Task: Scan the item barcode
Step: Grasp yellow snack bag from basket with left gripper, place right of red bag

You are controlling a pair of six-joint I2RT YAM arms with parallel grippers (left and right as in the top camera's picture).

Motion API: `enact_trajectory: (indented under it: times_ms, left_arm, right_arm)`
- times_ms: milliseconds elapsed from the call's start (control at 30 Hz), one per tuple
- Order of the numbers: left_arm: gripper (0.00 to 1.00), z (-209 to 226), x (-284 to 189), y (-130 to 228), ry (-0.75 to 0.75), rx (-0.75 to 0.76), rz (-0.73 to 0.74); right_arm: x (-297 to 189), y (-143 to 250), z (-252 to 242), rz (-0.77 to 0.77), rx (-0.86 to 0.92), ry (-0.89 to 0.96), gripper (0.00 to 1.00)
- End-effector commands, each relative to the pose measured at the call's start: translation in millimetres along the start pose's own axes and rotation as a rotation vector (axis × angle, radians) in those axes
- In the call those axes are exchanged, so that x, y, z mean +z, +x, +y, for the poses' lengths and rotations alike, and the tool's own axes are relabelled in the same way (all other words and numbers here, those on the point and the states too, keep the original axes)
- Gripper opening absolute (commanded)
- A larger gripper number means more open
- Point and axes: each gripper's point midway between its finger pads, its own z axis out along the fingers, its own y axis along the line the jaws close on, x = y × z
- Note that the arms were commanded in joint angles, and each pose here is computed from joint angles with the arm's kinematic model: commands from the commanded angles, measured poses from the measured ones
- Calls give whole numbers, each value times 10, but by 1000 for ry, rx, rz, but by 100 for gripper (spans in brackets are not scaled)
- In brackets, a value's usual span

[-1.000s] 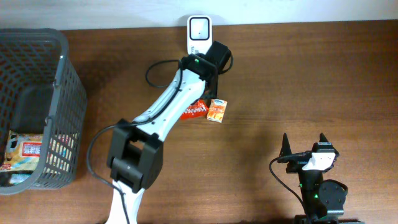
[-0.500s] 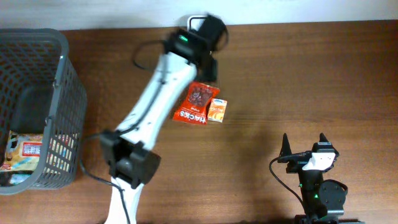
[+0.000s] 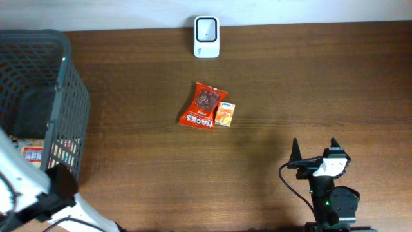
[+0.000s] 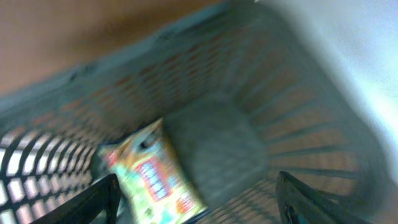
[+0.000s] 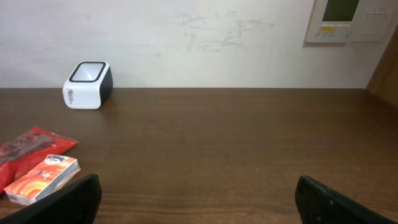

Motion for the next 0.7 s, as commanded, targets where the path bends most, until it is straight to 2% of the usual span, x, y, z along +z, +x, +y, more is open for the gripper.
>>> enact_trajectory:
  times_ms: [0,133,233,333,433,500,667]
  left_arm:
    - [77,244,614,402,-52,-19,260]
    - [78,330,1182,925,-106,-44,463]
    - [78,280,1569,1330,-117,-17,554]
    - [79,234,1920,1742,-128,19,601]
    - [79,277,2174,2004,-134,24,611]
    - [78,383,2295,2103,-165,20,603]
    - [76,830,2351,2100,-368,23,548]
  right_arm:
    - [2,31,-25,5,4,12,98]
    - [2,31,-25,5,4,12,99]
    - [2,31,-25,5,4,12,99]
    - [2,31,-25,5,4,12,98]
    - [2,31,-25,5,4,12,98]
    - [2,31,-24,5,4,12,98]
    - [2,31,-24,5,4,12,99]
